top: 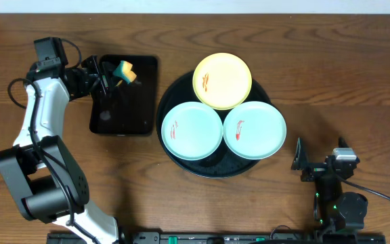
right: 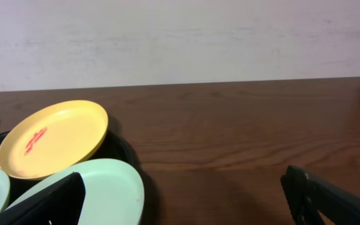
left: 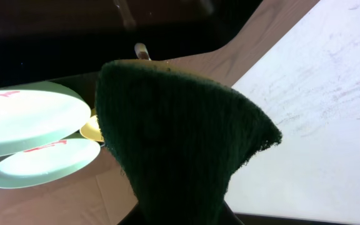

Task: Clean dirty plates on tray and stack at the side

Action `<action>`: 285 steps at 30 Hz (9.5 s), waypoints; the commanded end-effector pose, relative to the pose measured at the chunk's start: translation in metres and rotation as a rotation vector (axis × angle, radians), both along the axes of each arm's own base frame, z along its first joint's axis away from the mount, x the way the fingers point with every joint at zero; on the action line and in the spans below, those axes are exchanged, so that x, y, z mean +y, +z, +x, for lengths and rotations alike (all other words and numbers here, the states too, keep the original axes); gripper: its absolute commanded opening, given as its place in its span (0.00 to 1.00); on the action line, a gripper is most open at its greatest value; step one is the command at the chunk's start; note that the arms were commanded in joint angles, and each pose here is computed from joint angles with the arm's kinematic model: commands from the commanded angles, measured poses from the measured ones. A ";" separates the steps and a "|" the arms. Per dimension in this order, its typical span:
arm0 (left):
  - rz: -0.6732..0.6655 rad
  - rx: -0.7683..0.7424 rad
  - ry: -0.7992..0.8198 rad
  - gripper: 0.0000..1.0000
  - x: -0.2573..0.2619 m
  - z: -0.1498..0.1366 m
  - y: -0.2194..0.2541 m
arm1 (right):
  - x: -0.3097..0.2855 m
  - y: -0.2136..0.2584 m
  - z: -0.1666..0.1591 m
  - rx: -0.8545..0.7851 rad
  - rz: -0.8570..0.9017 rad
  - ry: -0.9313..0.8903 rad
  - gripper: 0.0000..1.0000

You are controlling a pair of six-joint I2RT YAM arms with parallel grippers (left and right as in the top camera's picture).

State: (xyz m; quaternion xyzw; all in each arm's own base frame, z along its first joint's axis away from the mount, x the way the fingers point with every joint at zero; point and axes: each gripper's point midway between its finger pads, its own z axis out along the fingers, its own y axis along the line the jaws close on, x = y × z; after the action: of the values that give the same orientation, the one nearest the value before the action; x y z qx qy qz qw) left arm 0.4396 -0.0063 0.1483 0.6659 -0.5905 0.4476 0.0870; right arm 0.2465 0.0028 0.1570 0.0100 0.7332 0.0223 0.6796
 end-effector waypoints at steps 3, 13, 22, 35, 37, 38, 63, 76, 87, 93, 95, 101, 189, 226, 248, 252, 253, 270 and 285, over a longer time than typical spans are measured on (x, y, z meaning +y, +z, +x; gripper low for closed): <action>-0.011 -0.032 0.001 0.07 0.001 0.004 0.015 | -0.003 -0.001 0.000 0.001 0.010 -0.011 0.99; -0.009 -0.028 0.001 0.08 0.001 0.003 0.014 | -0.003 -0.001 0.000 0.001 0.010 -0.012 0.99; -0.009 -0.028 0.002 0.07 0.001 0.003 0.014 | -0.003 -0.001 0.000 0.001 0.010 -0.011 0.99; 0.020 -0.020 0.017 0.07 0.005 0.004 0.010 | -0.003 -0.001 0.000 0.001 0.010 -0.011 0.99; 0.022 -0.022 0.015 0.07 0.005 0.004 0.010 | -0.003 -0.001 0.000 0.001 0.010 -0.011 0.99; 0.029 -0.026 0.013 0.07 0.006 0.004 0.009 | -0.003 -0.001 0.000 0.001 0.010 -0.012 0.99; 0.803 -0.375 -0.408 0.08 0.015 0.030 -0.019 | -0.003 -0.001 0.000 0.001 0.010 -0.011 0.99; 1.477 -0.490 -0.943 0.07 0.024 0.044 -0.024 | -0.003 -0.001 0.000 0.001 0.010 -0.012 0.99; 1.609 -0.493 -0.849 0.07 0.037 0.060 0.006 | -0.003 -0.001 0.000 0.001 0.010 -0.011 0.99; 1.658 -0.750 -0.686 0.08 0.020 0.047 0.115 | -0.003 -0.001 0.000 0.001 0.010 -0.011 0.99; 1.682 -0.707 -0.680 0.08 0.028 0.040 0.114 | -0.003 -0.001 0.000 0.001 0.010 -0.012 0.99; 1.536 -0.472 -0.917 0.08 0.030 0.032 -0.022 | -0.003 -0.001 0.000 0.001 0.010 -0.012 0.99; 1.010 -0.242 -1.155 0.48 -0.186 -0.108 -0.124 | 0.019 0.022 -0.001 -0.084 0.085 0.114 0.99; 1.010 -0.242 -1.155 0.48 -0.186 -0.108 -0.124 | 0.151 0.170 0.050 0.493 0.450 1.077 0.99; 1.010 -0.242 -1.155 0.48 -0.186 -0.108 -0.124 | 0.122 0.094 0.089 0.921 0.118 0.377 0.99; 1.009 -0.242 -1.154 0.49 -0.187 -0.108 -0.124 | 0.123 0.089 0.092 0.930 0.133 0.368 0.99; 1.010 -0.243 -1.154 0.49 -0.186 -0.107 -0.124 | 0.124 0.086 0.094 0.934 0.132 0.369 0.99; 1.009 -0.243 -1.154 0.48 -0.187 -0.107 -0.124 | 0.153 -0.015 0.108 1.189 0.033 0.372 0.52; 1.009 -0.243 -1.154 0.48 -0.187 -0.107 -0.124 | 0.222 -0.065 0.125 1.164 -0.041 0.524 0.54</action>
State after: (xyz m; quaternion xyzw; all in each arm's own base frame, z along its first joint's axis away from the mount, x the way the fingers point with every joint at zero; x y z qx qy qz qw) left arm 0.3283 -0.1881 0.0151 0.1676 -0.9814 0.0691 -0.0628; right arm 0.3720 0.2149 0.0995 -0.1571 0.9624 0.1708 0.1409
